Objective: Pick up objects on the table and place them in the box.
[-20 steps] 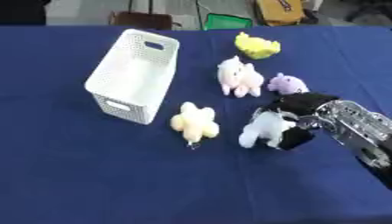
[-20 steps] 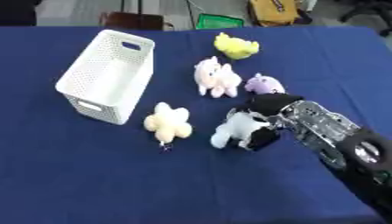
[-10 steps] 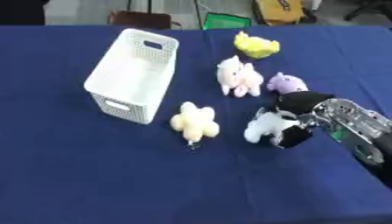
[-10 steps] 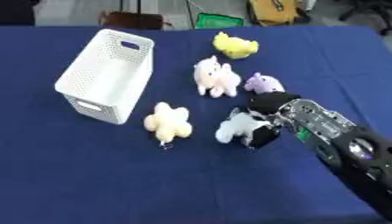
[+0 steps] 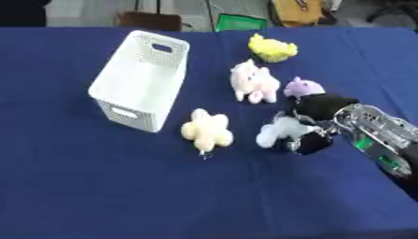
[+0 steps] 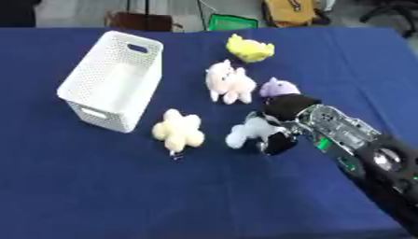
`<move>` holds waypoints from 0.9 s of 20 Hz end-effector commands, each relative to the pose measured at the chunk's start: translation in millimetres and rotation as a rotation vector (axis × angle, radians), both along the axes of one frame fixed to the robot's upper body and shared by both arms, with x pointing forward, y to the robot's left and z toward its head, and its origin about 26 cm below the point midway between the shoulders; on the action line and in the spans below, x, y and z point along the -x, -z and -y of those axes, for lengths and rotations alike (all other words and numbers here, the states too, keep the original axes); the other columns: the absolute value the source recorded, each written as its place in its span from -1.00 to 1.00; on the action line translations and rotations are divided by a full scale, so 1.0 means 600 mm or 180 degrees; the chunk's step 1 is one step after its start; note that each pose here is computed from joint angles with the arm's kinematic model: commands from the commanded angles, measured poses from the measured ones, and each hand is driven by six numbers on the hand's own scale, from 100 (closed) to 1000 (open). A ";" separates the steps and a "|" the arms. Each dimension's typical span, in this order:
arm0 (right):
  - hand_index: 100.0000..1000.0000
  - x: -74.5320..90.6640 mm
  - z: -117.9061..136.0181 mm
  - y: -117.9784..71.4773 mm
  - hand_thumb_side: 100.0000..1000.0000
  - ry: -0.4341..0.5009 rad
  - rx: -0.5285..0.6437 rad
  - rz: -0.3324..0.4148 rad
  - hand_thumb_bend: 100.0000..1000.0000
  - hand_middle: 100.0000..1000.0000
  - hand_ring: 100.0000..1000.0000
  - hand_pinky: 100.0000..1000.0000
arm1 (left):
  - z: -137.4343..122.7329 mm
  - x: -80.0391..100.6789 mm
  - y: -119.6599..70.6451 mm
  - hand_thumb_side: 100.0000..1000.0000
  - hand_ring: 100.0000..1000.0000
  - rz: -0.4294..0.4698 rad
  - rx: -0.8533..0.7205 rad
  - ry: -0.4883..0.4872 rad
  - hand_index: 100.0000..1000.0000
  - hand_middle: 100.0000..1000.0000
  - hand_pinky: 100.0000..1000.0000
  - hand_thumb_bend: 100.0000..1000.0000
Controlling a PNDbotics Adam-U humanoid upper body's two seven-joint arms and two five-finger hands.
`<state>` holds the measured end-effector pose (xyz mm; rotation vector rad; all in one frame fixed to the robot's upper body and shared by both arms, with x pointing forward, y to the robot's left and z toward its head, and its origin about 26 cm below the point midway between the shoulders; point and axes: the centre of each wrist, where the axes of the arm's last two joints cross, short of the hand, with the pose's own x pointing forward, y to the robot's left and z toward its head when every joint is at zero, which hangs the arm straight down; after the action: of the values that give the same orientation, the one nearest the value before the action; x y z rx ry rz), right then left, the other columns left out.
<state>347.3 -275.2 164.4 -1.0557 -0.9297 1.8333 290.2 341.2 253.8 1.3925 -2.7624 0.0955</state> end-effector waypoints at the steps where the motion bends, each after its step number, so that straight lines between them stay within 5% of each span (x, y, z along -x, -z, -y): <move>1: 0.39 0.008 0.007 -0.029 0.11 -0.0031 0.0066 0.0186 -1.00 -0.03 0.77 0.72 | -0.002 0.005 -0.018 0.52 0.89 0.0115 -0.0069 -0.0018 0.67 0.75 0.67 -1.00; 11: 0.14 0.024 -0.011 -0.070 -0.11 -0.0176 -0.0007 0.0499 -1.00 -0.22 0.64 0.68 | -0.001 0.005 -0.023 0.53 0.88 0.0142 -0.0090 -0.0017 0.67 0.75 0.67 -1.00; 18: 0.10 0.046 -0.032 -0.129 -0.16 -0.0400 -0.0023 0.0869 -1.00 -0.26 0.60 0.66 | -0.001 0.005 -0.025 0.53 0.88 0.0150 -0.0109 -0.0019 0.67 0.75 0.67 -1.00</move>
<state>325.5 -252.3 222.5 -1.2260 -1.1600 1.8213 290.6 340.5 256.2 1.3967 -2.7717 0.1016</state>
